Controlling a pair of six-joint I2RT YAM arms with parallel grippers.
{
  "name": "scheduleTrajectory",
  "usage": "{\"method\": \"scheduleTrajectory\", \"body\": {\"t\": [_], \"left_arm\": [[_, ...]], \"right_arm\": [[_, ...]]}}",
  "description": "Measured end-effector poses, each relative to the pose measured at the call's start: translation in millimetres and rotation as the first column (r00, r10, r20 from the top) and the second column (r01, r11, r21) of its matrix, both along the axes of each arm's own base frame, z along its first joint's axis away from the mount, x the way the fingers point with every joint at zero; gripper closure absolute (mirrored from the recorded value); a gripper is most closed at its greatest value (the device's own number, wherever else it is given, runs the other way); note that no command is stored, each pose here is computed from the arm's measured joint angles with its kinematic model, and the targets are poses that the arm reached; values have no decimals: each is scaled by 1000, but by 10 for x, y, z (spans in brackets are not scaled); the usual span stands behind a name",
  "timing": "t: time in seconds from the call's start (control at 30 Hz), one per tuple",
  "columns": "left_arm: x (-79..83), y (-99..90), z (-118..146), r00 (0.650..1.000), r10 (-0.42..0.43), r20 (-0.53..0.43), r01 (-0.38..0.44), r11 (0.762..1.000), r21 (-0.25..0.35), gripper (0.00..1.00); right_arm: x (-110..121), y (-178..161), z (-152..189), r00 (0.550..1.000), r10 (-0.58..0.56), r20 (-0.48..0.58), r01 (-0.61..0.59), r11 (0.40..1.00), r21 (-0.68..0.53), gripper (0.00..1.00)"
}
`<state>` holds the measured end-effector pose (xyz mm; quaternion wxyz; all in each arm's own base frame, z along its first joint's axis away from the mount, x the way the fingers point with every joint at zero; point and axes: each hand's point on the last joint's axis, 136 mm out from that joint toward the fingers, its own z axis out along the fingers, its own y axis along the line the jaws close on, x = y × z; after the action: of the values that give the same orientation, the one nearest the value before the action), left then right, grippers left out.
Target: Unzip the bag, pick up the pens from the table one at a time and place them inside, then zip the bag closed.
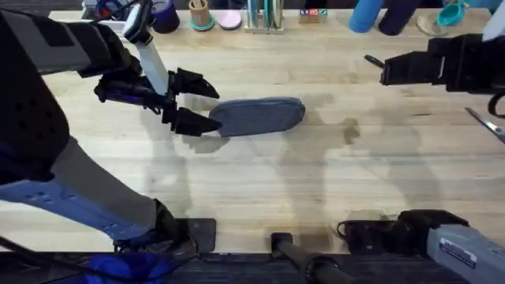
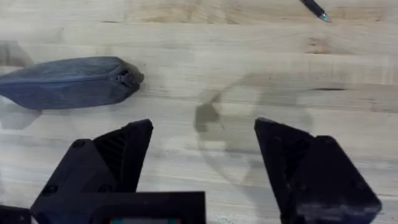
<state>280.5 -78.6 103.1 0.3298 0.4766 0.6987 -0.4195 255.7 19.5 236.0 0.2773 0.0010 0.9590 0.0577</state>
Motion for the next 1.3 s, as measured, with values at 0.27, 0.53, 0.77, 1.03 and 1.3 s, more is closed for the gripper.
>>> {"method": "scheduleTrajectory", "body": {"t": [0.27, 0.53, 0.77, 1.03, 1.3], "left_arm": [[15, -1, -15, 1000, -8, 23, 9, 1000, -5, 207], [36, -2, -9, 999, -10, 46, 11, 1000, -8, 942], [42, -3, -3, 999, -10, 48, 10, 1000, -10, 957], [47, -1, -5, 999, -9, 51, 10, 1000, -9, 957], [58, 1, -8, 998, -9, 59, 10, 1000, -7, 957]], "right_arm": [[0, 0, 0, 1000, 0, 0, 0, 1000, 0, 5], [0, 0, 0, 1000, 0, 0, 0, 1000, 0, 5], [0, 0, 0, 1000, 0, 0, 0, 1000, 0, 5], [0, 0, 0, 1000, 0, 0, 0, 1000, 0, 5], [0, 0, 0, 1000, 0, 0, 0, 1000, 0, 5]]}}
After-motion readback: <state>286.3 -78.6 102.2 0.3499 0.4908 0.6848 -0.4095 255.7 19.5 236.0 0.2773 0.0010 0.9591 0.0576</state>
